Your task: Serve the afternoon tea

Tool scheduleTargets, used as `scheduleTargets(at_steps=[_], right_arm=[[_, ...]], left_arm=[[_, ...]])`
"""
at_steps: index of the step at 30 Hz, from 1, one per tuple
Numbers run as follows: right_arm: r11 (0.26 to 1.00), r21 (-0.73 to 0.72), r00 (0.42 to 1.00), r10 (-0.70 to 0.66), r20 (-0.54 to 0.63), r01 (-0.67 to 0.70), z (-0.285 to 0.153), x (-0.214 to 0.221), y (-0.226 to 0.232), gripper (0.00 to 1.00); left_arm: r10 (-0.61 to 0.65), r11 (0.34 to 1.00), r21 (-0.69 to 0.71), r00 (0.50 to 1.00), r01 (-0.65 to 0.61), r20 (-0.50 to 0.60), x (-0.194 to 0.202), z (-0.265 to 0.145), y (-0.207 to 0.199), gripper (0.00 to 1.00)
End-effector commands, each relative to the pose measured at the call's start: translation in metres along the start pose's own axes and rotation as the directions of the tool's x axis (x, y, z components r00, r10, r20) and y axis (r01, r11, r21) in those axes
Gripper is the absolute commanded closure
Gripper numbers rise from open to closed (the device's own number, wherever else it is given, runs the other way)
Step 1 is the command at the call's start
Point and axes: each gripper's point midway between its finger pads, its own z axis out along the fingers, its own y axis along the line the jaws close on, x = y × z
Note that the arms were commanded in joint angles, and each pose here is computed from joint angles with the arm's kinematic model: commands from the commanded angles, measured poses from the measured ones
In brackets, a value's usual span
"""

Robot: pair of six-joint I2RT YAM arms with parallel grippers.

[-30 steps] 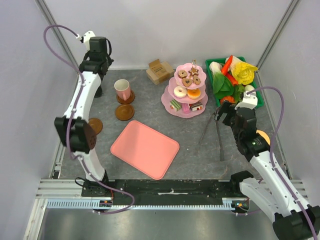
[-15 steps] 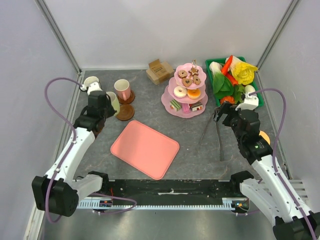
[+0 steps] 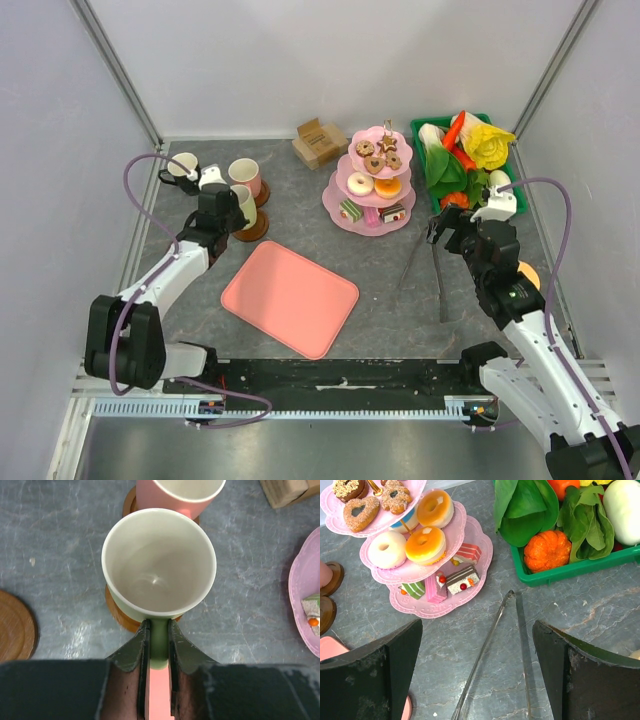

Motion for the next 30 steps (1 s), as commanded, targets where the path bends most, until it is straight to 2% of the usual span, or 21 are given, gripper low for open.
scheduleTargets(at_steps=[1, 11, 13, 14, 16, 20, 25, 27, 30], right_arm=[[1.0, 0.007, 0.999, 0.002, 0.043, -0.002, -0.001, -0.01, -0.001, 0.02], [1.0, 0.006, 0.999, 0.004, 0.05, -0.004, -0.003, -0.012, -0.001, 0.02], [1.0, 0.008, 0.999, 0.004, 0.053, -0.005, -0.004, -0.013, -0.002, 0.02], [1.0, 0.005, 0.999, 0.005, 0.053, -0.005, -0.004, -0.013, -0.001, 0.02], [1.0, 0.005, 0.998, 0.005, 0.056, -0.006, -0.004, -0.013, -0.001, 0.02], [1.0, -0.001, 0.999, 0.005, 0.055, -0.005, -0.004, -0.013, 0.0, 0.02], [1.0, -0.009, 0.998, 0.008, 0.064, -0.008, -0.006, -0.015, 0.001, 0.02], [1.0, -0.003, 0.998, 0.005, 0.06, -0.005, -0.006, -0.015, 0.0, 0.02], [1.0, -0.003, 0.998, 0.007, 0.065, -0.007, -0.007, -0.016, -0.001, 0.02]], left_arm=[[0.013, 0.997, 0.067, 0.978, -0.028, 0.209, -0.056, 0.01, -0.023, 0.98], [0.009, 1.0, 0.026, 0.993, -0.012, 0.117, -0.019, 0.022, -0.008, 0.96], [0.017, 1.0, 0.006, 0.994, -0.017, 0.105, -0.012, 0.02, -0.003, 0.8], [0.019, 1.0, 0.0, 0.994, -0.019, 0.105, -0.012, 0.018, 0.0, 0.67], [0.023, 1.0, -0.007, 0.994, -0.022, 0.107, -0.01, 0.014, 0.003, 0.49], [0.042, 0.999, -0.005, 0.988, -0.042, 0.147, -0.027, -0.006, 0.003, 0.23], [0.089, 0.995, 0.02, 0.975, -0.095, 0.201, -0.068, -0.036, -0.007, 0.14], [0.155, 0.979, 0.088, 0.953, -0.183, 0.262, -0.105, -0.051, -0.029, 0.11], [0.292, 0.945, 0.061, 0.91, -0.322, 0.293, -0.154, -0.062, -0.038, 0.09]])
